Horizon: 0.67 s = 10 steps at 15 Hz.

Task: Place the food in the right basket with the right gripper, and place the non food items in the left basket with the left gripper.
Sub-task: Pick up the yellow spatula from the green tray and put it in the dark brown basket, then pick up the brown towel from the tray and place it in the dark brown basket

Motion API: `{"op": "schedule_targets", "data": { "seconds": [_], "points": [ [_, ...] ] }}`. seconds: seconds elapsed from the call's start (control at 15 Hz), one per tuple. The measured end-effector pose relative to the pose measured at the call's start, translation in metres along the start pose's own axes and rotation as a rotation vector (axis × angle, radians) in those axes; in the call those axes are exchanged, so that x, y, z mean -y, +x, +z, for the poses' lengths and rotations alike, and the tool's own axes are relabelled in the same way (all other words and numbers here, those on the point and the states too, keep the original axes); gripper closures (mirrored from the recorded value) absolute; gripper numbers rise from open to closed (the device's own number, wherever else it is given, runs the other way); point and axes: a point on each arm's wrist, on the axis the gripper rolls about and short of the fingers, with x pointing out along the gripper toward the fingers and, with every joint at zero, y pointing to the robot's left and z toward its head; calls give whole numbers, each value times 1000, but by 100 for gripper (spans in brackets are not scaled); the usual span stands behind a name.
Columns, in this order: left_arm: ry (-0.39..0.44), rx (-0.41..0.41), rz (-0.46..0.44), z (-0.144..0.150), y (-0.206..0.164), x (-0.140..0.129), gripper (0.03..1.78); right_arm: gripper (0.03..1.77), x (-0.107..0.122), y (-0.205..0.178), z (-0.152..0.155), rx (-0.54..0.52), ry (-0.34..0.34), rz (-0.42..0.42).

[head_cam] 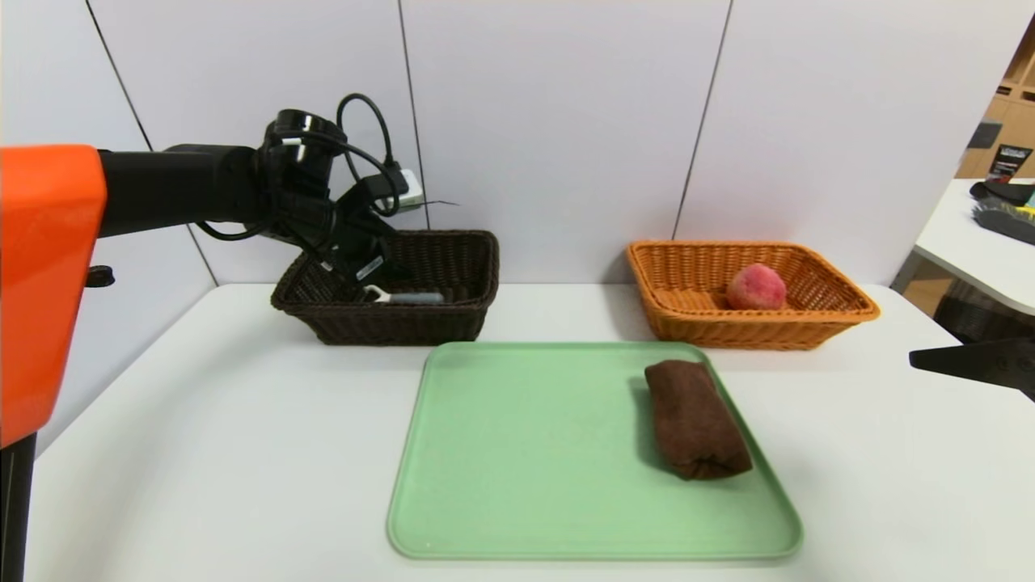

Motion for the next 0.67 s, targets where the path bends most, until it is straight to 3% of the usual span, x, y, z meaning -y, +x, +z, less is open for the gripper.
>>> {"op": "schedule_targets", "data": {
  "seconds": [0.33, 0.67],
  "points": [
    [-374, 87, -31, 66, -27, 43, 36, 11, 0, 0, 0, -1, 4, -4],
    [-656, 25, 66, 122, -44, 111, 24, 11, 1, 1, -1, -7, 28, -6]
  ]
}}
